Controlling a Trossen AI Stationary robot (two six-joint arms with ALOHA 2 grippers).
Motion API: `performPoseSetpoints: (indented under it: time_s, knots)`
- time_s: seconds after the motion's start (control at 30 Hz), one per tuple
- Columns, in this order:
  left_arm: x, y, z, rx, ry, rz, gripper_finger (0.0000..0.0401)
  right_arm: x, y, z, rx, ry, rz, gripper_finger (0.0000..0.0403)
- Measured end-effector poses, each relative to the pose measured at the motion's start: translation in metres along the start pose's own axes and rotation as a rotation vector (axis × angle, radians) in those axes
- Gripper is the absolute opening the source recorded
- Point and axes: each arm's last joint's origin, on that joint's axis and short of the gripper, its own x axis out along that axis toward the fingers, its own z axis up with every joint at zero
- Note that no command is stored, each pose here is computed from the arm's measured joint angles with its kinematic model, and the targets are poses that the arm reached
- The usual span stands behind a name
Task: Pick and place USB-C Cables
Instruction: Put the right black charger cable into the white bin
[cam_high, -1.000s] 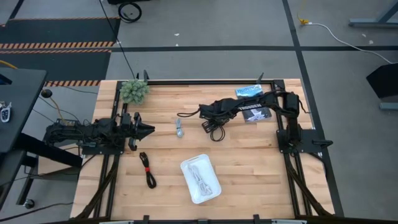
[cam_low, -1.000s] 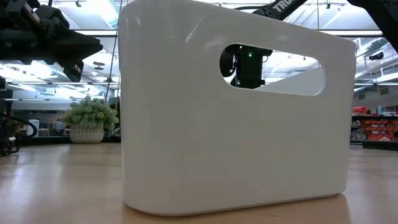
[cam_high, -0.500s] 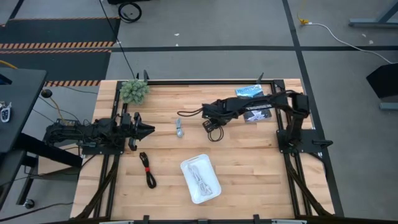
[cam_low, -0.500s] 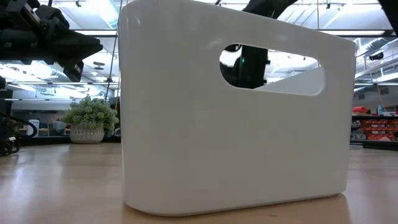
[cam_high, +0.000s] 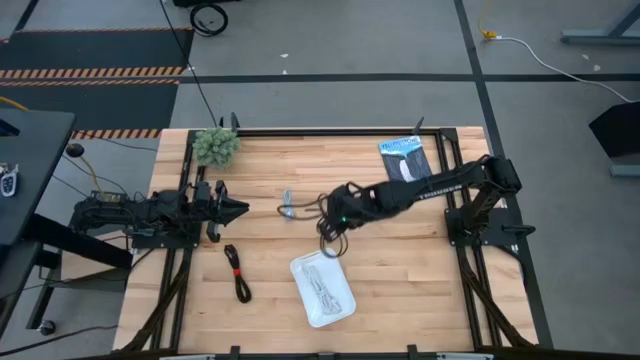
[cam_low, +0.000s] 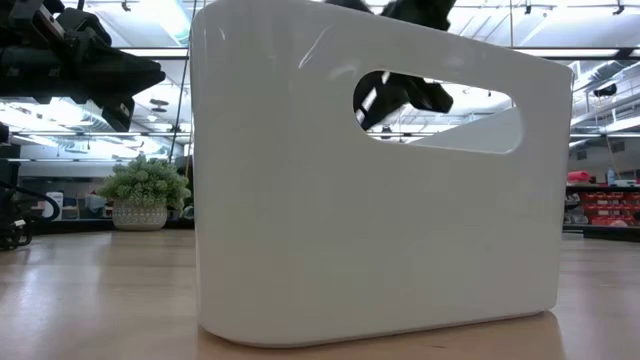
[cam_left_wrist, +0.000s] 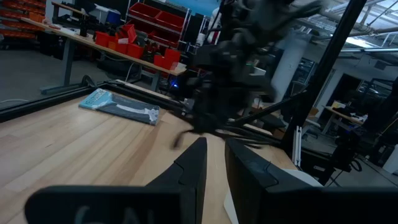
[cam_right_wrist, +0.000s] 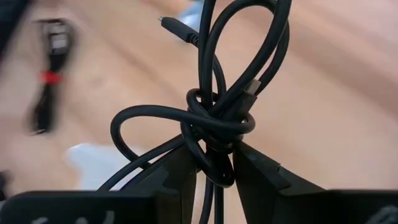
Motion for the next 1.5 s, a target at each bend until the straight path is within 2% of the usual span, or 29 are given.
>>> performPoseSetpoints:
  time_s: [0.17, 0.47, 0.6, 0.8, 1.07, 1.3, 1.5]
  knots:
    - [0.0, 0.0, 0.0, 0.0, 0.0, 0.0, 0.0066, -0.007, 0.025, -0.023, -0.014, -0.025, 0.127, 0.0107]
    - [0.0, 0.0, 0.0, 0.0, 0.0, 0.0, 0.0066, -0.019, 0.056, -0.062, -0.022, -0.086, 0.266, 0.0107]
    - [0.0, 0.0, 0.0, 0.0, 0.0, 0.0, 0.0066, -0.016, 0.066, -0.079, -0.01, -0.075, 0.306, 0.0107]
    - [0.0, 0.0, -0.001, 0.002, 0.008, 0.002, 0.0066, 0.004, 0.083, -0.106, 0.016, -0.058, 0.395, 0.0107]
    - [0.002, 0.0, -0.003, 0.006, 0.032, 0.009, 0.0066, 0.013, 0.105, -0.127, 0.014, -0.05, 0.385, 0.0107]
    - [0.002, 0.001, -0.003, 0.006, 0.037, 0.011, 0.0066, -0.001, 0.11, -0.131, 0.02, -0.095, 0.263, 0.0107]
    - [0.003, 0.001, -0.004, 0.008, 0.051, 0.017, 0.0066, -0.001, 0.103, -0.135, -0.014, -0.086, 0.168, 0.0107]
